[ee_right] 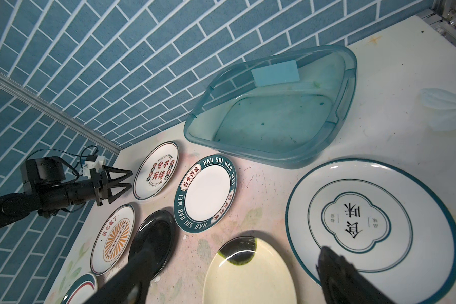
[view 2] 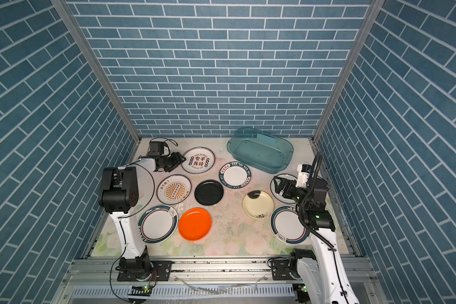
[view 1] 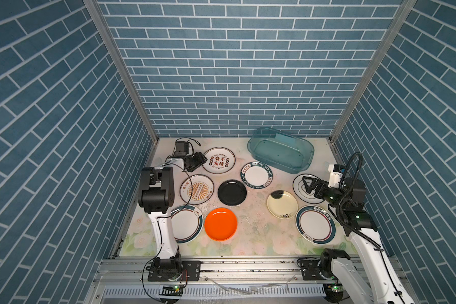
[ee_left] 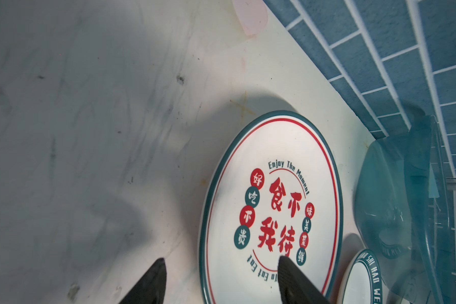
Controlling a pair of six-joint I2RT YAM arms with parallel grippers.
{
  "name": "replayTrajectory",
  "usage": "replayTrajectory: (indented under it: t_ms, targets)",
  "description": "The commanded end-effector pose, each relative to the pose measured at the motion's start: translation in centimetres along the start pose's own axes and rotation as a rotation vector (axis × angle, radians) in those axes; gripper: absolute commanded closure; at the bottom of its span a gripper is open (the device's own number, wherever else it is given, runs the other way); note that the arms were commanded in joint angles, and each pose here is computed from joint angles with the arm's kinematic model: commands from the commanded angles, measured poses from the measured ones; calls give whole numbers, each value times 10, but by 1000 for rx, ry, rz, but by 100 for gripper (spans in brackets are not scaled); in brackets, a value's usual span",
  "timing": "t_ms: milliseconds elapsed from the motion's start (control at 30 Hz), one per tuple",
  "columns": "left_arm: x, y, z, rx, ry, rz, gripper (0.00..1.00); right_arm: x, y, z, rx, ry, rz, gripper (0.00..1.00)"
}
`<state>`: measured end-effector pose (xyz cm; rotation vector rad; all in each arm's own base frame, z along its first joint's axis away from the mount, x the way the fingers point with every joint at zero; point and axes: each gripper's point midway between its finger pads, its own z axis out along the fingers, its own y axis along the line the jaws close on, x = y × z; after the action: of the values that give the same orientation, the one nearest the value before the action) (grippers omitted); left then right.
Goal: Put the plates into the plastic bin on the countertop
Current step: 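Reach the left gripper to the red-lettered plate's rim while the right arm rises, then grip the plate rim with the left gripper, tilt it upright while the right approaches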
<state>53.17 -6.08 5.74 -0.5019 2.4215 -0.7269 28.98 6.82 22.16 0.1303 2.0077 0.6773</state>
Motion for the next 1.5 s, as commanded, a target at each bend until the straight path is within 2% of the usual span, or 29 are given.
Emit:
replayTrajectory:
  t_ms: [0, 333, 533, 733, 967, 1033, 1133, 1233, 1367, 1433, 1467]
  targets:
    - [-6, 4, 5, 3, 7, -18, 32, 7, 1, 0, -19, 11, 37, 3]
    - [-3, 6, 26, 51, 35, -59, 47, 11, -4, 1, -3, -4, 52, 3]
    - [4, 19, 31, -2, 56, -46, 52, 13, -8, 3, 7, -7, 61, 3]
    - [5, 26, 33, -37, 63, -28, 66, 12, -9, 2, 17, -8, 59, 3]
    - [7, 29, 35, -46, 77, -17, 73, 13, -13, 5, 29, -12, 78, 3]
    - [7, 29, 35, -48, 79, -14, 77, 14, -15, 5, 35, -10, 91, 4]
    - [7, 28, 35, -47, 80, -14, 78, 14, -15, 5, 39, -13, 96, 4]
    - [6, 29, 34, -53, 79, -13, 86, 12, -15, 4, 40, -17, 97, 4]
    - [4, 26, 34, -41, 75, -16, 90, 11, -15, 3, 47, -20, 106, 4]
    - [3, 22, 32, -27, 76, -18, 99, 11, -16, 3, 51, -20, 117, 5]
    - [3, 19, 31, -16, 77, -14, 100, 10, -16, 2, 58, -19, 125, 5]
